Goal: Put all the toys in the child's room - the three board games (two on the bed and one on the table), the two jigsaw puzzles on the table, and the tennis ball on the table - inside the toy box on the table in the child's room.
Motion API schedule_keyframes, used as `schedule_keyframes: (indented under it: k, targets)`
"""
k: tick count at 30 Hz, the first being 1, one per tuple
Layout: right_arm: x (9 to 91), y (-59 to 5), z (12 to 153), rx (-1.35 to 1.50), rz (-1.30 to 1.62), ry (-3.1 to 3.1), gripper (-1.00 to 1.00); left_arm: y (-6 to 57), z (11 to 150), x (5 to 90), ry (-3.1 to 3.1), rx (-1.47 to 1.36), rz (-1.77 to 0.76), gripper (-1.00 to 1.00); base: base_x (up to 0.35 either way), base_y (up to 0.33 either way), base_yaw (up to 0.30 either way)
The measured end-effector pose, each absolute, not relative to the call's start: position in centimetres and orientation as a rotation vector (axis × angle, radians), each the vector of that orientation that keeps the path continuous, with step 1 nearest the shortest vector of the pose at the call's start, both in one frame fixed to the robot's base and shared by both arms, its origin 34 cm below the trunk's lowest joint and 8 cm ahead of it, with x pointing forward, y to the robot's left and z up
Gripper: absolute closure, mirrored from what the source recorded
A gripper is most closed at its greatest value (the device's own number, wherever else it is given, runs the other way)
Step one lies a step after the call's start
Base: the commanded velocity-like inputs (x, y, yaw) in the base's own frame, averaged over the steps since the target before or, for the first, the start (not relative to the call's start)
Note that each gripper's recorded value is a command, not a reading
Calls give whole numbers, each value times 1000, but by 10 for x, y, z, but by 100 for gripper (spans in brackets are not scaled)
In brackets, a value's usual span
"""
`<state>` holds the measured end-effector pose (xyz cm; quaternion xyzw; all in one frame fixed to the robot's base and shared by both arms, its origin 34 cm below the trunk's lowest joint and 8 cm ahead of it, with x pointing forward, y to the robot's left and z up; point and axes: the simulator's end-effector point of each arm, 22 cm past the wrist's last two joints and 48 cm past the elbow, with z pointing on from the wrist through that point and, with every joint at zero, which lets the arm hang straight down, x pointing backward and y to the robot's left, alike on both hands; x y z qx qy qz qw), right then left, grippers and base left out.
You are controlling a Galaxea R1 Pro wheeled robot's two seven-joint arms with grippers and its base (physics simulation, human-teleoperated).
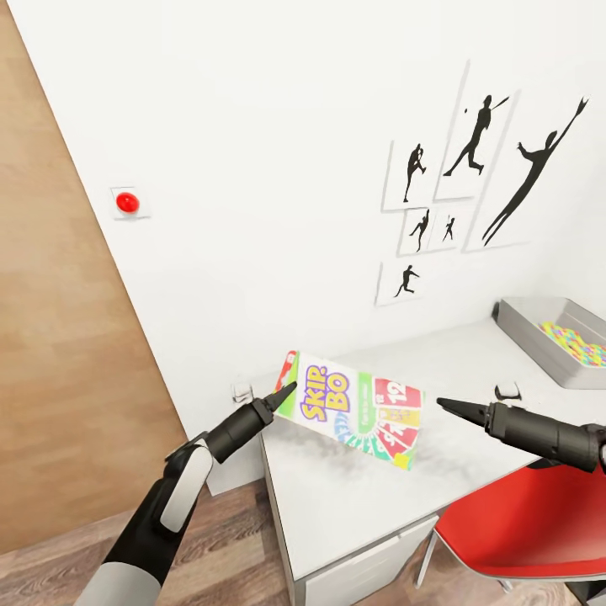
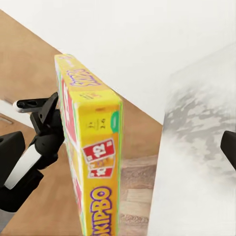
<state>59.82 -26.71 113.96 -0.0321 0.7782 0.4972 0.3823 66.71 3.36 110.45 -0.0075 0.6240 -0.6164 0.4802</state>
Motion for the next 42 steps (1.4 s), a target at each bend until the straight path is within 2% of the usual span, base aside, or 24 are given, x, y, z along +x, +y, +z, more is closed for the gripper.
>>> schedule_keyframes:
  k: [25, 42]
  targets:
    - [594, -247, 1131, -87, 1314, 1991, -100, 28, 1111, 666, 1498, -28, -1537, 100, 0, 0, 0]
    - [587, -223, 1115, -121, 1344, 2031, -100, 38, 1112, 680, 1506, -142, -1533, 100, 0, 0, 0]
